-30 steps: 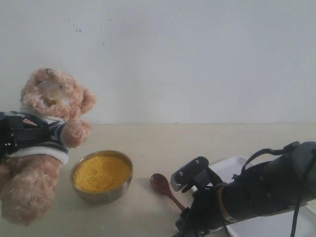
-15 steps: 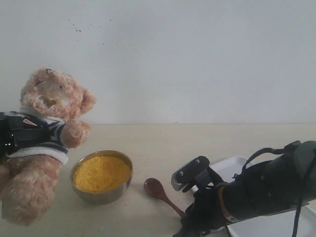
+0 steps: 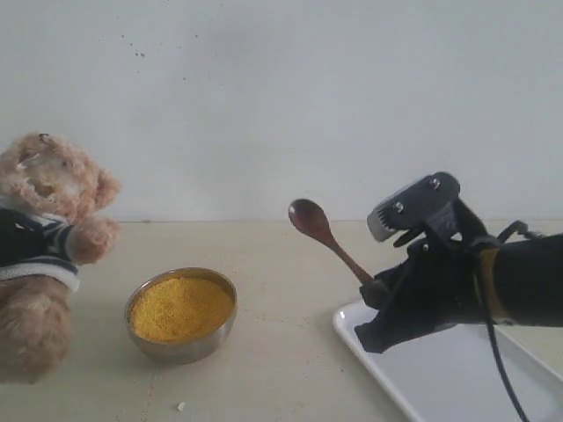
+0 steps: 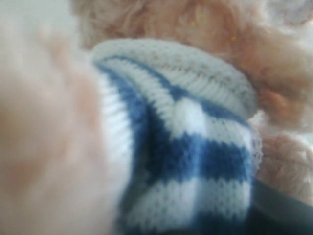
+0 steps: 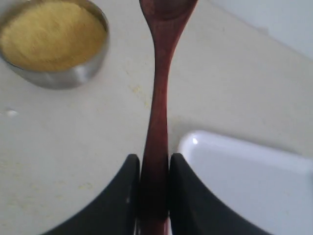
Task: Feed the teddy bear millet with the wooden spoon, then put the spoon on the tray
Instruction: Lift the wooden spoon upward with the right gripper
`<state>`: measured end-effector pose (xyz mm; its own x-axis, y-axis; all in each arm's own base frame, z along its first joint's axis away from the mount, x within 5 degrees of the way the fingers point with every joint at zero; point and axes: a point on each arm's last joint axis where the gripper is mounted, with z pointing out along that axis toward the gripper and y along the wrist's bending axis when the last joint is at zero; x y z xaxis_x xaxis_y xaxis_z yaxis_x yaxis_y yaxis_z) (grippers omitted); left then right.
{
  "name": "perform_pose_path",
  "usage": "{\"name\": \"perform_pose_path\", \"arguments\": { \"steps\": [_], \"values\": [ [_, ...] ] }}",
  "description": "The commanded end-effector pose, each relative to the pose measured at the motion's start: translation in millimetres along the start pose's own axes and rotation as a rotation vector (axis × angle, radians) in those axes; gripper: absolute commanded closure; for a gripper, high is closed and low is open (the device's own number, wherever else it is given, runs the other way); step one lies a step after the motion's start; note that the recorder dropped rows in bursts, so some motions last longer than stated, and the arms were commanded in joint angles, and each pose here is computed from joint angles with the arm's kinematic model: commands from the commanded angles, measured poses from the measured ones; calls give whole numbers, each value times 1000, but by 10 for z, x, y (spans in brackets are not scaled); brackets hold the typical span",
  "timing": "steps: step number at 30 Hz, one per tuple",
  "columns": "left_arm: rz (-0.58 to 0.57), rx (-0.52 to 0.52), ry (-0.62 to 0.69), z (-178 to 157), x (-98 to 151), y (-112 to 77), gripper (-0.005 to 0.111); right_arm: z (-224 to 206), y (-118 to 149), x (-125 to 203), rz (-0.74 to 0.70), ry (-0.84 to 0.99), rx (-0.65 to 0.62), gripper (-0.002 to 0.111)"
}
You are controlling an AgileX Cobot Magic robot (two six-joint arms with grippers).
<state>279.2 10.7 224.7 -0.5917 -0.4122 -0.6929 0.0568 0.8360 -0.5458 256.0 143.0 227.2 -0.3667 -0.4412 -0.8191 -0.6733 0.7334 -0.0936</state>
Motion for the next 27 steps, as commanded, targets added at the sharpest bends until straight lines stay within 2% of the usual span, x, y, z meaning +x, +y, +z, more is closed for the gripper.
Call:
{"name": "perform_pose_path", "arguments": {
  "steps": [1, 3, 8, 11, 14, 16, 19, 22, 25, 26, 27],
  "values": [
    [-76, -28, -26, -20, -40, 44, 103, -341, 234, -215, 18, -92, -238, 108],
    [-95, 12, -10, 0, -16, 24, 103, -418, 308, -282, 21, -120, -318, 108],
    [-112, 66, 22, 50, 23, 12, 103, -369, 291, -453, 135, -128, -352, 108],
    [-138, 63, 32, 75, 40, 33, 103, -247, 337, -616, 123, -139, -381, 108],
    [-149, 55, 42, 102, 58, 60, 103, -47, 378, -801, 86, -159, -314, 108],
    [-150, 44, 45, 114, 65, 80, 103, 120, 347, -891, 39, -171, -222, 108],
    [-142, -38, 35, 123, 64, 161, 103, 310, 189, -978, -72, -183, -36, 108],
    [-134, -140, 16, 109, 49, 265, 103, 403, -117, -925, -241, -119, 311, 108],
    [-139, -145, 8, 102, 27, 277, 103, 364, -464, -808, -365, 34, 724, 108],
    [-140, -126, 5, 105, 8, 255, 103, 336, -562, -772, -414, 90, 804, 108],
    [-137, -105, 4, 108, -8, 233, 103, 319, -625, -736, -453, 146, 827, 108]
  ]
}}
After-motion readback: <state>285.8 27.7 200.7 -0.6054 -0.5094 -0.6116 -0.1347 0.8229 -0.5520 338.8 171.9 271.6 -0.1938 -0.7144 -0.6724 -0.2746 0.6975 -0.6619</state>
